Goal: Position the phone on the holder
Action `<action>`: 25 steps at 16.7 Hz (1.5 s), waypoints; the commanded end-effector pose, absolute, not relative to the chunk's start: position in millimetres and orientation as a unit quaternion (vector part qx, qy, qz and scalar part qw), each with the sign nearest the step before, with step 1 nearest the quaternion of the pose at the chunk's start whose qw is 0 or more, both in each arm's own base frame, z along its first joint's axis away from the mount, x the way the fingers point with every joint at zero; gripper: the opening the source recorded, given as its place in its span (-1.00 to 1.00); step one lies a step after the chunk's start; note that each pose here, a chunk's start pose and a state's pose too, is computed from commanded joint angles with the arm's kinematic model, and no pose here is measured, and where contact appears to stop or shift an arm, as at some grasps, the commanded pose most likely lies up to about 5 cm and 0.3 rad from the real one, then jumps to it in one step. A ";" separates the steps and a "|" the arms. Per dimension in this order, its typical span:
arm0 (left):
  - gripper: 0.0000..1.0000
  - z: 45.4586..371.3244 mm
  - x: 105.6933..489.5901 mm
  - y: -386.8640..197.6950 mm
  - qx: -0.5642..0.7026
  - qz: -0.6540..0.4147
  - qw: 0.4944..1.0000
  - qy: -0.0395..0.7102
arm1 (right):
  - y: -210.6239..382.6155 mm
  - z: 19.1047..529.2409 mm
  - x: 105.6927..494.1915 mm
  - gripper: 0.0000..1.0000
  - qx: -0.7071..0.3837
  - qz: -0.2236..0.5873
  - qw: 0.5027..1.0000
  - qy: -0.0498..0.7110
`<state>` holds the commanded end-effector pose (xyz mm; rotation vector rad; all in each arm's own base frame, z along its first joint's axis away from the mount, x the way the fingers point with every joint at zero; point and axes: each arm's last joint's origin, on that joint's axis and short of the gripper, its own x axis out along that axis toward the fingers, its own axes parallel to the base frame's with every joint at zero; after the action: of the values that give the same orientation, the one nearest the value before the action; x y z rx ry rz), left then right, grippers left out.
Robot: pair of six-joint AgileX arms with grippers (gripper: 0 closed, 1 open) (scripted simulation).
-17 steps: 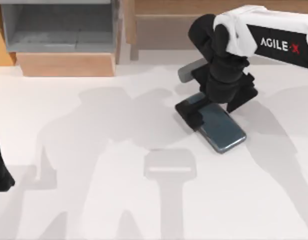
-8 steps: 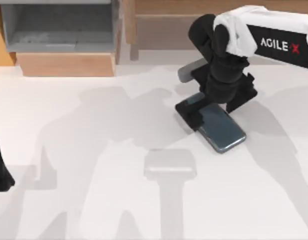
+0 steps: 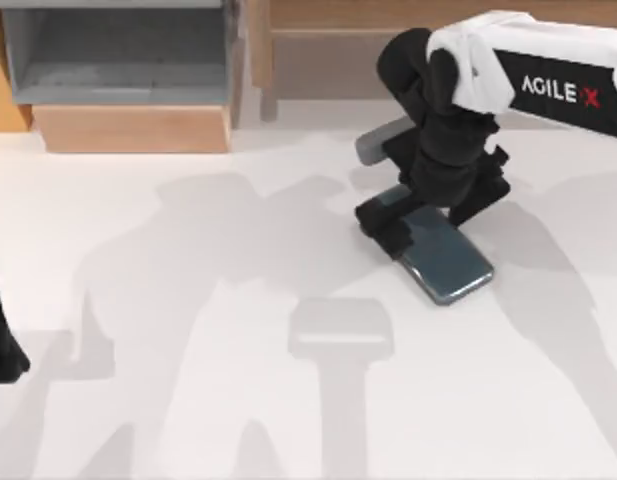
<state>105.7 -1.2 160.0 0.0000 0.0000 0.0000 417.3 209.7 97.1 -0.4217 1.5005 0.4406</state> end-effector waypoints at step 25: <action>1.00 160.0 105.7 -1.2 0.000 0.000 1.000 0.000 | 177.7 172.0 421.5 -1.00 -0.156 0.169 0.739 0.633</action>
<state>105.7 -1.2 160.0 0.0000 0.0000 0.0000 421.5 177.7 172.0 -0.3424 1.3897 0.3719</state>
